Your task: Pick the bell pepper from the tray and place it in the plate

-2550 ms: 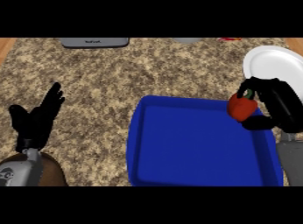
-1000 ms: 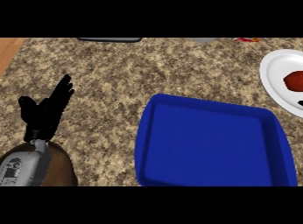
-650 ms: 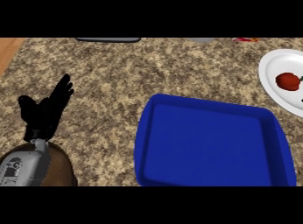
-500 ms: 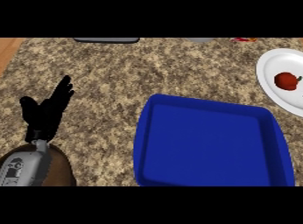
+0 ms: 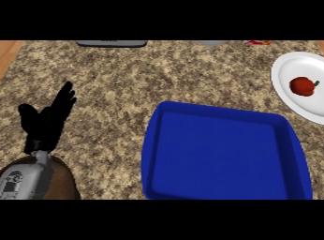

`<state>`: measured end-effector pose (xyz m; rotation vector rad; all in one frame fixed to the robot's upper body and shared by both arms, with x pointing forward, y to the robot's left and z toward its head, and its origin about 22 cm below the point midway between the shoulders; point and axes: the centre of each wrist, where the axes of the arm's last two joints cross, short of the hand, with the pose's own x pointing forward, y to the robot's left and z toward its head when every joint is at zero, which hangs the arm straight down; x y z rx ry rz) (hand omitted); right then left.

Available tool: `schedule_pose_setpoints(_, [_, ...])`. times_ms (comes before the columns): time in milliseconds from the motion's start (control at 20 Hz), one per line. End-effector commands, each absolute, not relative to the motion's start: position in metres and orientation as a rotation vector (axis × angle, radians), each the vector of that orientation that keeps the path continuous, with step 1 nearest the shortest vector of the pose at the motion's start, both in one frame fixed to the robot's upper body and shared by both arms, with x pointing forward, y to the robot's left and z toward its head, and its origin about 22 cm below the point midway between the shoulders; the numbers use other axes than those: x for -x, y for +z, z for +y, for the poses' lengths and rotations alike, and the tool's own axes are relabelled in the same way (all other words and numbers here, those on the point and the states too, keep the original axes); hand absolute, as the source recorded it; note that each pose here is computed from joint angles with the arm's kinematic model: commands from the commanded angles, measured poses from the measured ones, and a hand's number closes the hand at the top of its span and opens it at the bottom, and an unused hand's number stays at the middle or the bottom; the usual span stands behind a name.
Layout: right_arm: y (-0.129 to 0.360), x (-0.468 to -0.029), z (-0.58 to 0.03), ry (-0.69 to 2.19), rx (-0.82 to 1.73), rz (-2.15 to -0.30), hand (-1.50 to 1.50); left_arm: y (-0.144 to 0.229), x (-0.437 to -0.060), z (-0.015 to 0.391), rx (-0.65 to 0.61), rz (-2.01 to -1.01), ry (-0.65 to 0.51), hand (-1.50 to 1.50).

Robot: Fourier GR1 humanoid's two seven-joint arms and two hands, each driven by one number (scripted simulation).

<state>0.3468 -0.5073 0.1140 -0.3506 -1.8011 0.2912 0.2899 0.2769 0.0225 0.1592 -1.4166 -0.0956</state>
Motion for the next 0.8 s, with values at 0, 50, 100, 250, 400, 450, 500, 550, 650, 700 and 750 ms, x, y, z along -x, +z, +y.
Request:
schedule_pose_setpoints(0, [0.131,-0.335,-0.527,0.234,0.131,-1.771,-1.5,0.025,-0.291,0.266,-0.163,-1.423,-0.096,0.0])
schedule_pose_setpoints(50, [0.116,-0.323,-0.532,0.234,0.13,-1.767,-1.5,0.02,-0.283,0.287,-0.166,-1.416,-0.103,0.0])
schedule_pose_setpoints(100, [0.108,-0.325,-0.527,0.224,0.122,-1.773,-1.5,0.032,-0.299,0.277,-0.162,-1.424,-0.099,0.0])
schedule_pose_setpoints(250, [0.11,-0.326,-0.527,0.241,0.131,-1.802,-1.5,0.021,-0.297,0.273,-0.145,-1.435,-0.095,0.0])
schedule_pose_setpoints(400, [0.112,-0.307,-0.545,0.241,0.14,-1.829,-1.5,0.019,-0.298,0.276,-0.159,-1.423,-0.104,0.0])
schedule_pose_setpoints(450, [0.115,-0.307,-0.546,0.209,0.171,-1.841,-1.5,0.022,-0.288,0.281,-0.15,-1.421,-0.105,0.0])
schedule_pose_setpoints(500, [0.122,-0.31,-0.546,0.232,0.171,-1.835,-1.5,0.024,-0.294,0.269,-0.148,-1.426,-0.109,0.0])
schedule_pose_setpoints(550, [0.12,-0.314,-0.542,0.236,0.167,-1.825,-1.5,0.016,-0.291,0.281,-0.142,-1.429,-0.109,0.0])
schedule_pose_setpoints(650, [0.13,-0.291,-0.564,0.244,0.193,-1.807,-1.5,0.031,-0.288,0.271,-0.127,-1.454,-0.116,0.0])
schedule_pose_setpoints(700, [0.12,-0.29,-0.562,0.221,0.194,-1.827,-1.5,0.009,-0.285,0.283,-0.144,-1.418,-0.097,0.0])
schedule_pose_setpoints(750, [0.111,-0.289,-0.559,0.209,0.229,-1.831,-1.5,0.024,-0.282,0.275,-0.145,-1.432,-0.12,0.0])
